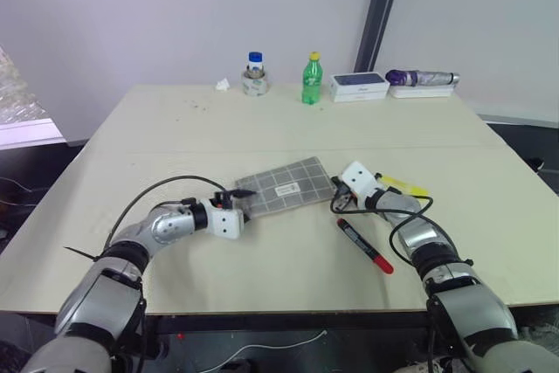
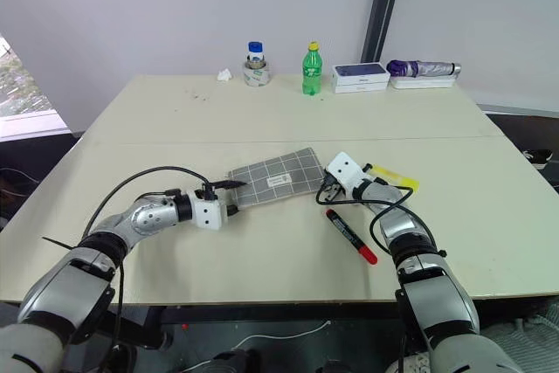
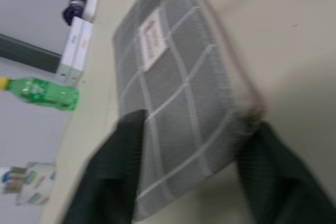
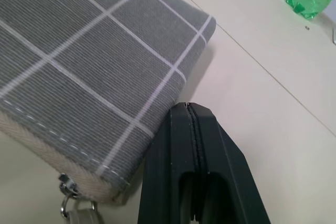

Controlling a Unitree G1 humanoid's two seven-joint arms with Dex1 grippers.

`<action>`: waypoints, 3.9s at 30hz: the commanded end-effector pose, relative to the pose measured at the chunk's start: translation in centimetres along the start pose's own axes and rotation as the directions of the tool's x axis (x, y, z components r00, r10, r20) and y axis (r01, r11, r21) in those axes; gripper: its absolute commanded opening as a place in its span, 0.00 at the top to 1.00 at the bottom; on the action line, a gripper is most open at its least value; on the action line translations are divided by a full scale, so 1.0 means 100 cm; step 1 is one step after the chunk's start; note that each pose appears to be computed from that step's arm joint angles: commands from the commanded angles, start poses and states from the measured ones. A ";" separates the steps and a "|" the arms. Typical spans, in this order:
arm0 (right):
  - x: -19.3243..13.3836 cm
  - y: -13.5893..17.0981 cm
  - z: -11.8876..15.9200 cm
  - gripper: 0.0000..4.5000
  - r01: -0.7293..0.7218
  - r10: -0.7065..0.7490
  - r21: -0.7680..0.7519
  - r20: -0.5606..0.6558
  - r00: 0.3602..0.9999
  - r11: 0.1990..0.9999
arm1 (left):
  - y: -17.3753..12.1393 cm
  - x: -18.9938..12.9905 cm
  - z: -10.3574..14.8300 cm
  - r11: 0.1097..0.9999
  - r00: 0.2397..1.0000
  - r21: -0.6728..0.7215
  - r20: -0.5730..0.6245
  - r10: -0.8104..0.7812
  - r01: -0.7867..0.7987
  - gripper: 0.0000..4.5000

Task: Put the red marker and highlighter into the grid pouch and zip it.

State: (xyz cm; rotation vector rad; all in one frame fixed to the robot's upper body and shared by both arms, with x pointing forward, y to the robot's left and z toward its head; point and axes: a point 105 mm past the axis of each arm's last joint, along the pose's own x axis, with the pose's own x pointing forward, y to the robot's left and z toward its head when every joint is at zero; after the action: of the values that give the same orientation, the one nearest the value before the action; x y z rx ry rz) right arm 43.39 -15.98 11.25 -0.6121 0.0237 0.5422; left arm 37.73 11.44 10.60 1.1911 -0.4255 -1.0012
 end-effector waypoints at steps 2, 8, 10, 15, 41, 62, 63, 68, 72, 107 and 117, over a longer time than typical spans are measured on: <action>0.001 -0.006 0.020 1.00 0.002 -0.001 -0.009 0.066 0.998 1.000 | -0.020 0.002 0.001 0.996 0.996 -0.020 0.006 -0.092 0.092 0.99; -0.006 -0.006 0.035 0.69 -0.053 0.045 0.042 0.156 0.987 0.998 | -0.019 -0.002 0.000 0.996 0.998 -0.051 0.007 -0.069 0.070 1.00; -0.013 -0.021 0.049 0.46 -0.013 -0.012 0.118 0.212 0.977 0.993 | -0.011 -0.009 -0.002 0.996 1.000 -0.085 0.004 -0.009 0.009 1.00; -0.041 -0.003 0.048 0.01 -0.194 0.160 0.164 0.201 0.966 0.967 | -0.006 -0.026 -0.004 0.990 0.998 -0.120 -0.011 0.068 -0.068 1.00; -0.021 0.018 0.022 0.88 -0.174 0.176 0.216 0.009 0.984 0.961 | -0.007 -0.025 -0.002 0.969 0.982 -0.173 -0.093 0.162 -0.176 1.00; -0.004 0.135 0.149 0.99 -0.510 0.536 -0.163 0.266 0.802 0.844 | 0.004 0.004 -0.003 0.959 0.962 -0.140 -0.150 0.227 -0.248 1.00; -0.004 0.138 0.152 0.99 -0.517 0.542 -0.165 0.274 0.794 0.840 | 0.004 0.004 -0.003 0.959 0.962 -0.137 -0.151 0.228 -0.249 1.00; -0.003 0.142 0.146 0.99 -0.516 0.560 -0.225 0.239 0.793 0.827 | 0.004 -0.002 -0.008 0.957 0.959 -0.141 -0.167 0.231 -0.255 1.00; -0.008 0.126 0.117 0.99 -0.508 0.539 -0.197 0.164 0.826 0.839 | 0.004 -0.009 -0.011 0.945 0.950 -0.160 -0.180 0.254 -0.283 1.00; -0.093 -0.090 -0.040 0.01 0.157 -0.125 0.156 -0.200 0.972 0.975 | 0.010 -0.003 0.000 0.950 0.962 -0.165 -0.107 0.251 -0.266 1.00; -0.086 -0.087 -0.075 0.13 0.184 0.009 0.504 -0.356 0.934 0.844 | 0.008 -0.010 0.000 0.943 0.956 -0.169 -0.122 0.267 -0.285 1.00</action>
State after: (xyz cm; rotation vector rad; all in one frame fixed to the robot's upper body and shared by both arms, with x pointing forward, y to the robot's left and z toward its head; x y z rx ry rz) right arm 41.64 -29.78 11.90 -0.2109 0.4238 0.3105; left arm 37.82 11.87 11.69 0.9730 -0.4072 -0.7245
